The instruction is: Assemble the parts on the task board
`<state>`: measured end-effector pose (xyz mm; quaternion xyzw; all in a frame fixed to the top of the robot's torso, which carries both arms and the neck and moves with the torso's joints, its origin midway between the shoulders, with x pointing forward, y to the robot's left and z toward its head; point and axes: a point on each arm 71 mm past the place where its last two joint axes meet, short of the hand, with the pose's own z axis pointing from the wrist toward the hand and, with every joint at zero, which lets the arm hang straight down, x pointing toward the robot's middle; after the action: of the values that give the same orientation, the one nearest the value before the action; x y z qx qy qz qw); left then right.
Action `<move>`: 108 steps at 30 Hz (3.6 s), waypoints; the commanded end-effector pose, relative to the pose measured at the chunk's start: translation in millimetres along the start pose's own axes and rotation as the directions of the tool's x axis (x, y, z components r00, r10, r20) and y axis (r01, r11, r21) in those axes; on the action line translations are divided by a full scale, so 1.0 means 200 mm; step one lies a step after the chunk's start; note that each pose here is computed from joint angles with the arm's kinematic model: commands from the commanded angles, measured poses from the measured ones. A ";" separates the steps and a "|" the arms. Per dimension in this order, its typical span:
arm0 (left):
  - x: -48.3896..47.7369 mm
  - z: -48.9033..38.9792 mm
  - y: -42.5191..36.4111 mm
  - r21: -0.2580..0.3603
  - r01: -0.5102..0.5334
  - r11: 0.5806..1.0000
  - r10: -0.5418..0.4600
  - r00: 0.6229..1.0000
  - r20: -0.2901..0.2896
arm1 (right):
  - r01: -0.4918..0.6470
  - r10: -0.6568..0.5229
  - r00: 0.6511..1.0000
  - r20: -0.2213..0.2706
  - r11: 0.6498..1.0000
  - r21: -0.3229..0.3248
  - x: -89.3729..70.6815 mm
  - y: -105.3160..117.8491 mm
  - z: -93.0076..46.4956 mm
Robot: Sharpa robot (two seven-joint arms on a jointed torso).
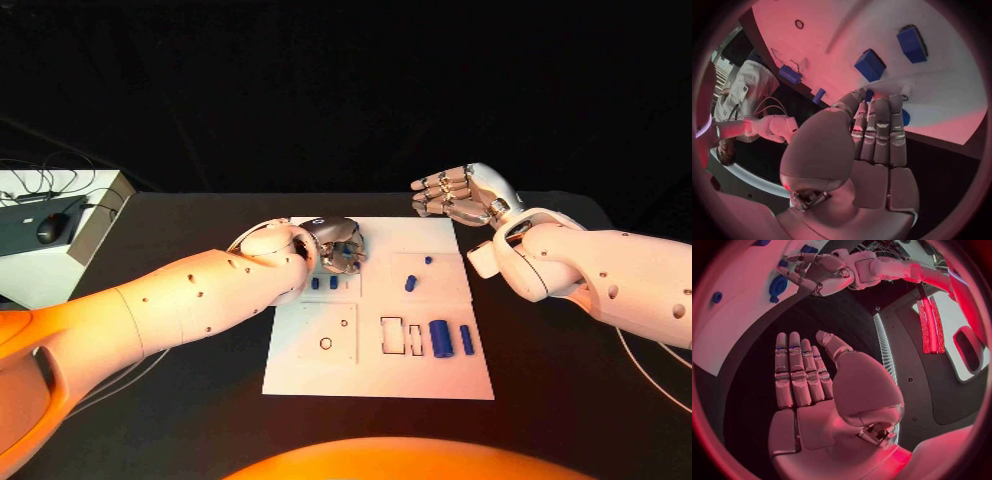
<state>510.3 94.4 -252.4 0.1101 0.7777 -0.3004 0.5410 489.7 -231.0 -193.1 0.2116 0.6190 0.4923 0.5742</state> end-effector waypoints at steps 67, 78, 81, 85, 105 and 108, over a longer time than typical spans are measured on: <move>-0.168 -0.229 0.114 -0.016 0.090 0.996 -0.089 0.995 0.037 | 0.001 -0.001 1.000 -0.006 1.000 -0.015 0.00 0.00 0.00; -0.160 -0.246 0.175 -0.038 0.054 0.998 -0.052 0.997 0.049 | 0.000 -0.001 1.000 -0.007 1.000 -0.016 0.00 0.00 0.00; -0.150 -0.244 0.183 -0.040 0.048 0.998 -0.046 0.998 0.048 | 0.000 -0.001 1.000 -0.008 1.000 -0.016 0.00 0.00 0.00; -0.137 -0.239 0.194 -0.044 0.041 0.998 -0.038 0.998 0.050 | 0.000 0.000 1.000 -0.008 1.000 -0.016 0.00 0.01 0.00; -0.102 -0.213 0.210 -0.052 0.025 0.998 -0.023 0.999 0.042 | -0.001 0.001 1.000 -0.010 1.000 -0.017 0.00 0.01 0.00; -0.099 -0.210 0.203 -0.047 0.025 0.999 -0.023 0.999 0.041 | -0.001 0.001 1.000 -0.010 1.000 -0.017 0.00 0.01 0.00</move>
<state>506.6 156.9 -238.8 0.0726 0.7778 -0.2863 0.5548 489.3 -231.6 -192.9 0.2109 0.6186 0.4930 0.5743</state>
